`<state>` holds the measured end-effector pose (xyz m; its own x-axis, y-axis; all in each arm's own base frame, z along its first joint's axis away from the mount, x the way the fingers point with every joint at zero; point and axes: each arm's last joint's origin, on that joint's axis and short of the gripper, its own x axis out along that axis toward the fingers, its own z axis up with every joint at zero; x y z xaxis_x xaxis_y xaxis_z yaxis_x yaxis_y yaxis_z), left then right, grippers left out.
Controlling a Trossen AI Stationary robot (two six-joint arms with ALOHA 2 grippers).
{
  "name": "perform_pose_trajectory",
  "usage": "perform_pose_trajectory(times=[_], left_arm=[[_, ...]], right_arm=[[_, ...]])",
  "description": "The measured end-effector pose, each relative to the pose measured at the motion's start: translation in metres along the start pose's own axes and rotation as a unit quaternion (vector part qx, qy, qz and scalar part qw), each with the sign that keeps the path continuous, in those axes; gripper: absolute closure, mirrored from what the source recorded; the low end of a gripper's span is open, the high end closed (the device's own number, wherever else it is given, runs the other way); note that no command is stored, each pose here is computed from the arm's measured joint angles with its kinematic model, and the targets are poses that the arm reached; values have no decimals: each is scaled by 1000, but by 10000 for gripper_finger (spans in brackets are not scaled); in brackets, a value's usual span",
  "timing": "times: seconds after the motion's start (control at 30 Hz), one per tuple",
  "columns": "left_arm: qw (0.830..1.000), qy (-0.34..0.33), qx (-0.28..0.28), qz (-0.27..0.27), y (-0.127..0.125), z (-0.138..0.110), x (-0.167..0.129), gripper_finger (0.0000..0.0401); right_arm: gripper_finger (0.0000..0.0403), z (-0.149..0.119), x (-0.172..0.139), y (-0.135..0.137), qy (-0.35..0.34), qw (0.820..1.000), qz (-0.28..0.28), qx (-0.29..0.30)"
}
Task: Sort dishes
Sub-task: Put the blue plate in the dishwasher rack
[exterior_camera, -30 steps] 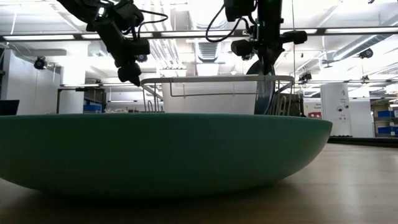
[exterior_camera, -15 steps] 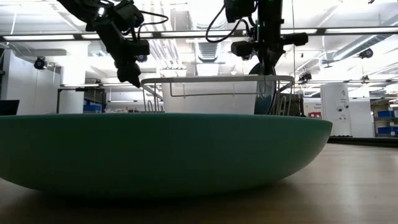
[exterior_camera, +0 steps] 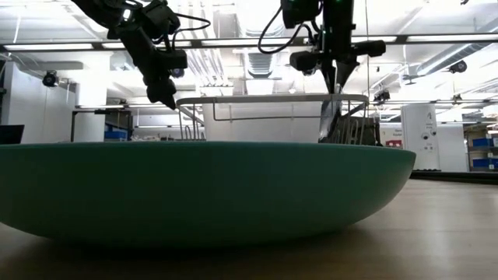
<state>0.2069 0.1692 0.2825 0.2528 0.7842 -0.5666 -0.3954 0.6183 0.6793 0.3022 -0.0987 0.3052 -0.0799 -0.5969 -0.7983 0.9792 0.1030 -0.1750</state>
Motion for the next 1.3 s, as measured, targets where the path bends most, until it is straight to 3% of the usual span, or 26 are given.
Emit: perform_pose_trajectory(times=[0.8, 1.17, 1.3], left_arm=[[1000, 7, -7, -4, -1, -1, 0, 200], [1000, 13, -1, -10, -3, -2, -1, 200], [999, 25, 8, -24, -7, -5, -4, 200]], right_arm=[[258, -3, -5, -7, 46, 999, -5, -27], [224, -11, -7, -17, 123, 990, -24, -60], [217, -9, -15, -25, 121, 989, -12, -90]])
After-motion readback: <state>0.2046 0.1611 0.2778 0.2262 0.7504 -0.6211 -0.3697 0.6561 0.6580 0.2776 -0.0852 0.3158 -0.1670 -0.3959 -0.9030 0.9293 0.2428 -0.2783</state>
